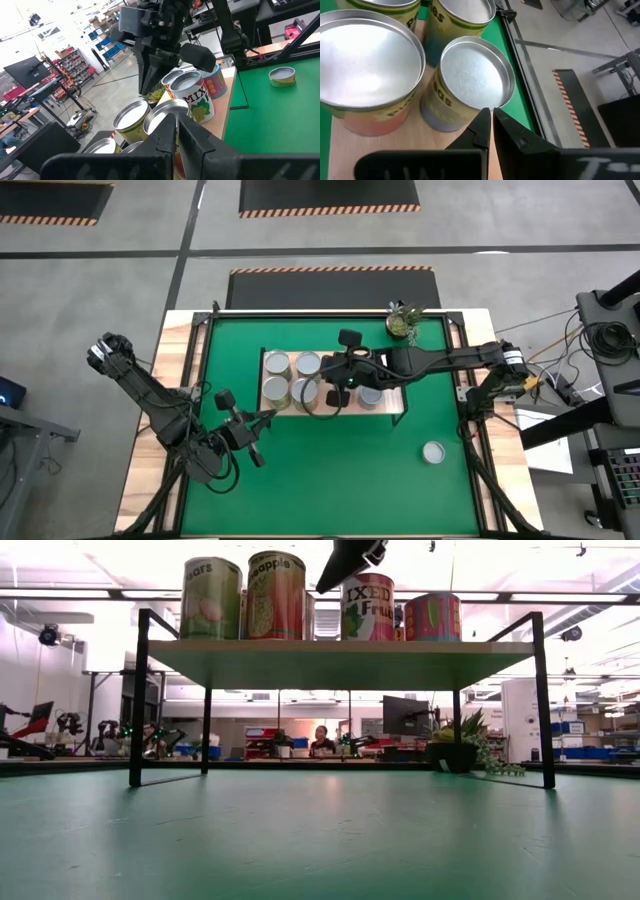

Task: Pick and place cans onto a shelf
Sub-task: Adjust the cans on the shelf

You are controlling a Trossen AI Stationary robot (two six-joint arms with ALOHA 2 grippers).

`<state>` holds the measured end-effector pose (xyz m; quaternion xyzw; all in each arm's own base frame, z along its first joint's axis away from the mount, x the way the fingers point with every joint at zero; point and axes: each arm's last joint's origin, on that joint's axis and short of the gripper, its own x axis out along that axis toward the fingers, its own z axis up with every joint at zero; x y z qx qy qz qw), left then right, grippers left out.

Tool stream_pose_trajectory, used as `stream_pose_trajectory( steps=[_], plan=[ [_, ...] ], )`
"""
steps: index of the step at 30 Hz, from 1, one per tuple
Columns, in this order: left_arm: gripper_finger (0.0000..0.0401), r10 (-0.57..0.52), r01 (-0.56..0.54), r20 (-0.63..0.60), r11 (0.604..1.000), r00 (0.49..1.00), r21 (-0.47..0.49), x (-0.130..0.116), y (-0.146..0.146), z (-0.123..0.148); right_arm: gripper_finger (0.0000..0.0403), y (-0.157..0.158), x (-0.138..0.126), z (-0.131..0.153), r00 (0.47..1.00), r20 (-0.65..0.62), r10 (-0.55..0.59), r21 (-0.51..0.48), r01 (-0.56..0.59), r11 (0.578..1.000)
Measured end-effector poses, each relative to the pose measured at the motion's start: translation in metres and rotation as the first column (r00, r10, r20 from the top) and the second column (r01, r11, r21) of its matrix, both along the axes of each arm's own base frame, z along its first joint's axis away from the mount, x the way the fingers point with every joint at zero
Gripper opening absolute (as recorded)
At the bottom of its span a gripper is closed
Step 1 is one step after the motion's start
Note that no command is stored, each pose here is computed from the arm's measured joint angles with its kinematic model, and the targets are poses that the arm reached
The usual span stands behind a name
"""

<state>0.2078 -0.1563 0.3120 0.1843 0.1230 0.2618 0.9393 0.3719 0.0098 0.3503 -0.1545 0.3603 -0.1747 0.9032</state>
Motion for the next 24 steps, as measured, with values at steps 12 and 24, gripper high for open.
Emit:
stream_pose_trajectory(
  steps=[12,24],
  plan=[
    [0.0000,0.000,0.000,0.000,1.000,1.000,0.000,0.000,0.000,0.000,0.0009,-0.004,0.008,-0.015,0.999,-0.036,-0.018,0.004,0.018,1.000],
    [0.0000,0.000,0.000,0.000,1.000,1.000,0.000,0.000,0.000,0.000,0.0009,-0.004,0.010,-0.013,1.000,-0.012,-0.013,-0.001,0.013,1.000]
  ],
)
